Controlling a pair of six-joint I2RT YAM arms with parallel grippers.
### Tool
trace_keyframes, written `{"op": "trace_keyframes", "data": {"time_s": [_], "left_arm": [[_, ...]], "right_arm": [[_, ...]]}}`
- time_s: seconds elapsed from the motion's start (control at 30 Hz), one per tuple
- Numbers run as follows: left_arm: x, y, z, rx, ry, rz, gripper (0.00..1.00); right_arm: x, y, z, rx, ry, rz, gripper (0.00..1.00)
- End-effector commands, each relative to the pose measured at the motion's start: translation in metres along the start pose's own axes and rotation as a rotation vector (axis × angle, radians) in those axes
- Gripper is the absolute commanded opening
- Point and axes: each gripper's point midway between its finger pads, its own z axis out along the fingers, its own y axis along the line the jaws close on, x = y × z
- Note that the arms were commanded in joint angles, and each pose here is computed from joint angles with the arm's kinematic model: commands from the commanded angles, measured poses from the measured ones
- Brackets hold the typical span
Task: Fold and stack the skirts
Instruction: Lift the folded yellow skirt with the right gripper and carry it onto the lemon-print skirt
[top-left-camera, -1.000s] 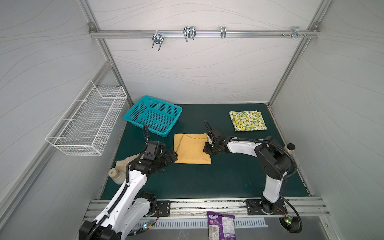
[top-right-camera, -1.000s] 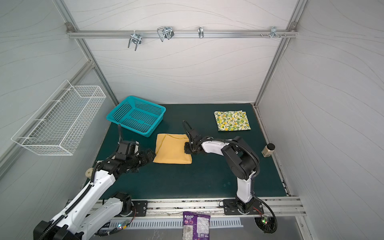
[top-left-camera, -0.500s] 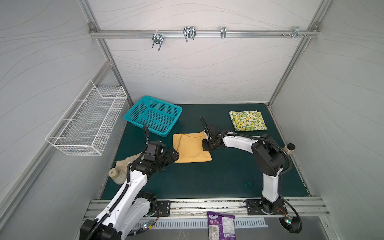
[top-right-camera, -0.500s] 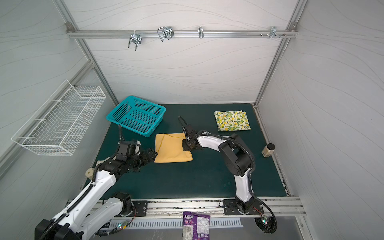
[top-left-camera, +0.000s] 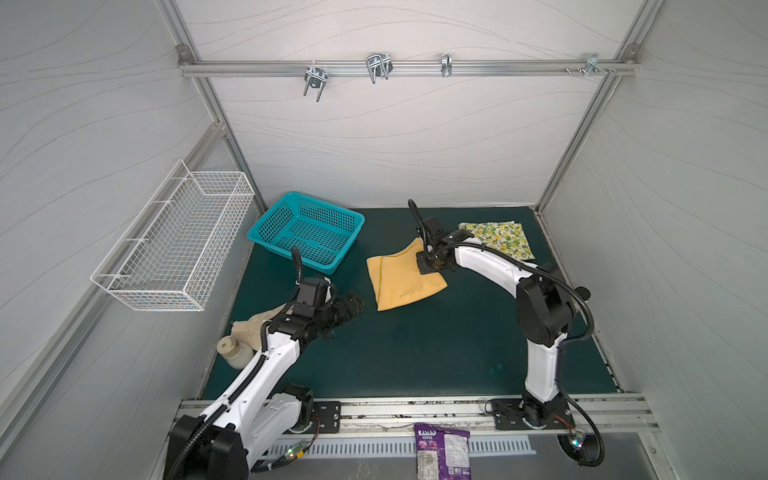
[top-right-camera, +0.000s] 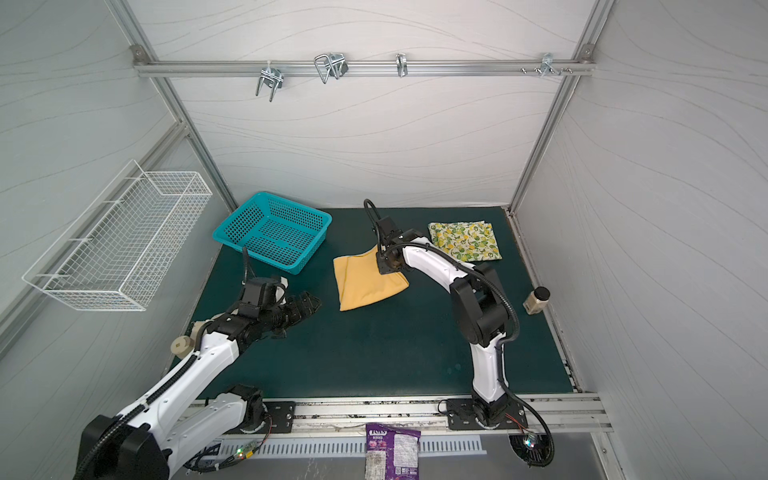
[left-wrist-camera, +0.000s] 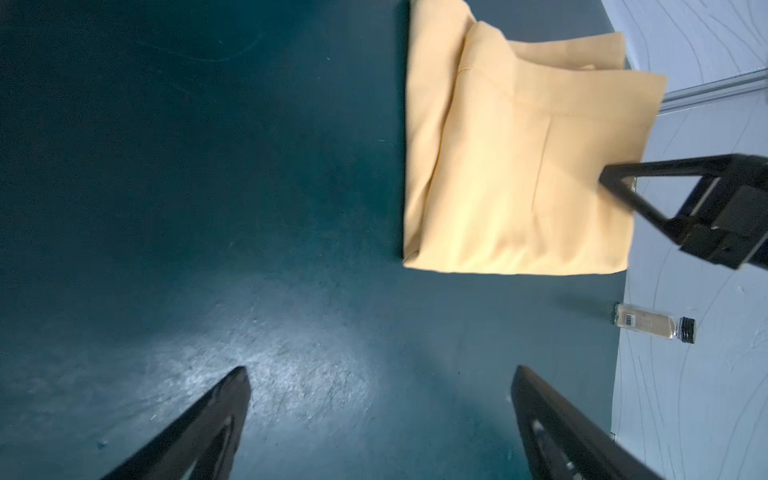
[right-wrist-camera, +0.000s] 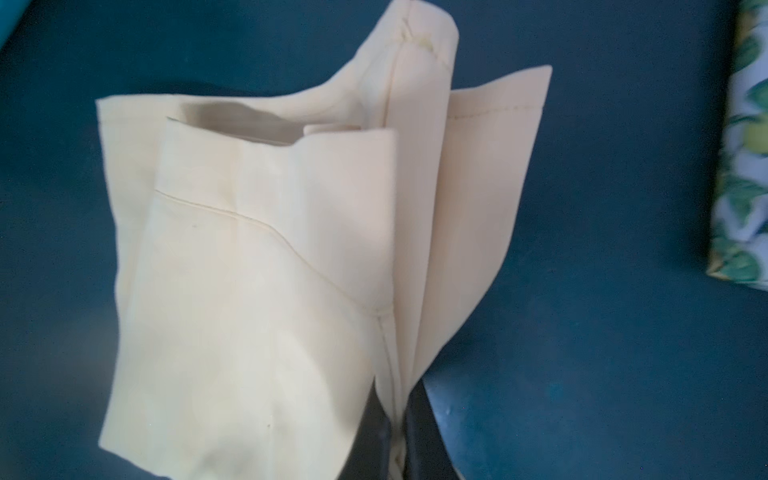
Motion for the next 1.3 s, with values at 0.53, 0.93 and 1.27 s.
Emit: {"op": "trace_keyframes", "data": {"time_s": [0.53, 0.93, 1.27], "left_arm": [[-0.018, -0.019, -0.008, 0.101, -0.105, 0.028, 0.98], [-0.014, -0.012, 0.004, 0.083, -0.075, 0.025, 0.98], [-0.01, -0.006, 0.015, 0.067, -0.043, 0.011, 0.98]], "right_arm": [[-0.091, -0.156, -0.063, 0.299, -0.055, -0.051, 0.0], [-0.079, -0.256, -0.054, 0.334, -0.018, 0.147, 0.0], [-0.031, -0.307, -0.001, 0.279, 0.094, 0.329, 0.0]]}}
